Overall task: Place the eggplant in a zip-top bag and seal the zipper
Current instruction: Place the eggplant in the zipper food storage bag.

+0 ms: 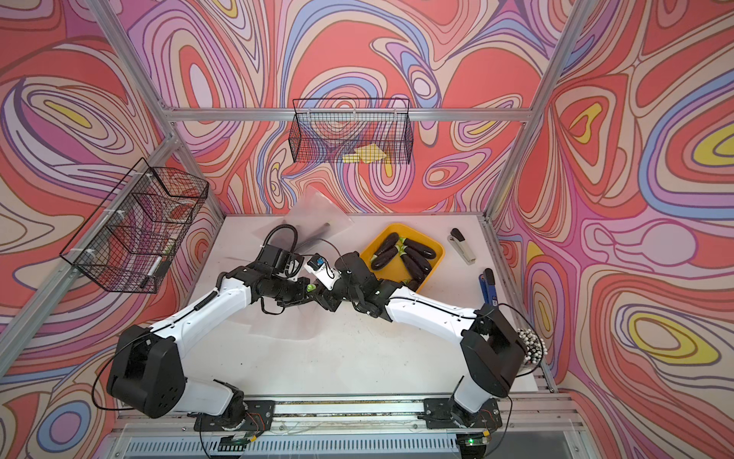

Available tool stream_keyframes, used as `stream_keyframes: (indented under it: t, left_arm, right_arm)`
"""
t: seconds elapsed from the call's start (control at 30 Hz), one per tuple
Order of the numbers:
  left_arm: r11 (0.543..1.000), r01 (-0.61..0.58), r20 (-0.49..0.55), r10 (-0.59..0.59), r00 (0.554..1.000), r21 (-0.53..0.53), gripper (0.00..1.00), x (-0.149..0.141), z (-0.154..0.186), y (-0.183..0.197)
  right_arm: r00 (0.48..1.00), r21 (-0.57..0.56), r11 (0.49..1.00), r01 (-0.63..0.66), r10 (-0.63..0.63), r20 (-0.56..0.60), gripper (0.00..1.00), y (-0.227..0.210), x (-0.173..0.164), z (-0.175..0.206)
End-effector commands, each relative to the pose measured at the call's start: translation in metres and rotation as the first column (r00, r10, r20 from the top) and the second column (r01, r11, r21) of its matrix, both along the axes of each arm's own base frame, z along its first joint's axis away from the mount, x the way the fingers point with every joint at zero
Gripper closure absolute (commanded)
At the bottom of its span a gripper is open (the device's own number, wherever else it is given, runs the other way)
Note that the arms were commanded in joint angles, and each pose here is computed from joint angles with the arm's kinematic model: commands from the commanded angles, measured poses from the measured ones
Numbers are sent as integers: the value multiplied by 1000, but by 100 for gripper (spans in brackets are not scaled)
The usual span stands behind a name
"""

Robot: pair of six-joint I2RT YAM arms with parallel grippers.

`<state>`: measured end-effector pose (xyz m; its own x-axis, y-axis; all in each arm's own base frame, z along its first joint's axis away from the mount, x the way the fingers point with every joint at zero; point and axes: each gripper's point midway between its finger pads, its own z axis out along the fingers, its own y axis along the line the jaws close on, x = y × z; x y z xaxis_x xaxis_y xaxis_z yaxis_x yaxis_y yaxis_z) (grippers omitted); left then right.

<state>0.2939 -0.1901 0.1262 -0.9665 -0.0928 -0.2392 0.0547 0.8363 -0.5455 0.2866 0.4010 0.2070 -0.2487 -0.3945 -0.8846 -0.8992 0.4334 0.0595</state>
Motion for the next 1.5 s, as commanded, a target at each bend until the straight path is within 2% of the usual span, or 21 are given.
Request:
stream_keyframes:
  t: [0.0,0.1,0.17,0.2,0.33,0.4,0.53,0.6,0.67,0.73,0.8,0.83,0.97,1.0,1.1,1.17,1.33,1.37,1.4,1.47]
  left_arm:
    - [1000,-20,-22,20,1000,-9,100,-2,5,4]
    - [1000,-30,0,30,1000,-1,100,-1,10,7]
    - [999,-39,24,39,999,24,100,1,13,12]
    - [998,-46,42,44,998,39,100,2,16,15]
    - [996,-58,100,50,994,71,100,4,25,23]
    - [996,-52,113,43,993,70,100,4,27,22]
    - [997,-52,123,44,991,61,100,4,27,21]
    - [996,-61,141,52,989,62,100,6,31,23]
    - [995,-75,175,62,983,66,100,8,38,25]
    - [996,-65,209,51,977,63,100,11,49,24]
    - [997,-34,224,19,974,62,100,10,60,21]
    - [997,-24,226,8,974,67,100,9,62,21]
    - [998,25,221,-38,975,65,100,2,67,15]
    - [997,26,217,-41,975,69,100,1,65,16]
    - [992,-5,186,-19,982,126,100,0,52,26]
    - [984,-23,153,-5,988,174,100,0,38,33]
    - [983,-31,113,11,994,180,100,7,17,30]
    - [984,-34,113,14,993,174,100,9,15,28]
    - [985,-36,114,17,993,169,100,11,14,27]
    - [985,-26,114,6,994,172,100,15,11,23]
  right_arm:
    - [1000,-2,1000,17,-17,1,55,5,5,-5]
    - [993,32,995,99,-97,-69,61,-4,17,-12]
    - [978,89,983,161,-146,-150,74,-7,26,-10]
    - [971,109,979,173,-151,-185,77,-6,27,-10]
    - [942,168,960,225,-170,-289,75,-1,31,-6]
    - [922,238,940,245,-149,-358,75,4,31,5]
    - [867,298,918,260,-86,-491,75,16,26,13]
    - [837,257,931,261,-86,-540,76,19,23,7]
    - [820,163,953,255,-124,-559,77,17,19,-8]
    - [824,96,964,249,-159,-544,77,14,18,-20]
    - [857,51,970,238,-184,-481,76,15,19,-20]
    - [862,6,973,230,-201,-465,75,17,20,-32]
    - [852,-58,972,228,-228,-471,74,26,25,-49]
    - [851,-56,972,230,-228,-472,72,27,26,-51]
    - [843,-66,969,239,-241,-481,58,29,29,-54]
    - [845,-52,963,266,-259,-467,36,22,33,-43]
    - [860,81,946,313,-246,-448,27,-4,40,13]
    - [858,96,939,330,-256,-446,22,-10,41,21]
    - [858,110,934,341,-262,-441,3,-15,42,27]
    - [860,146,917,371,-280,-427,2,-27,45,42]
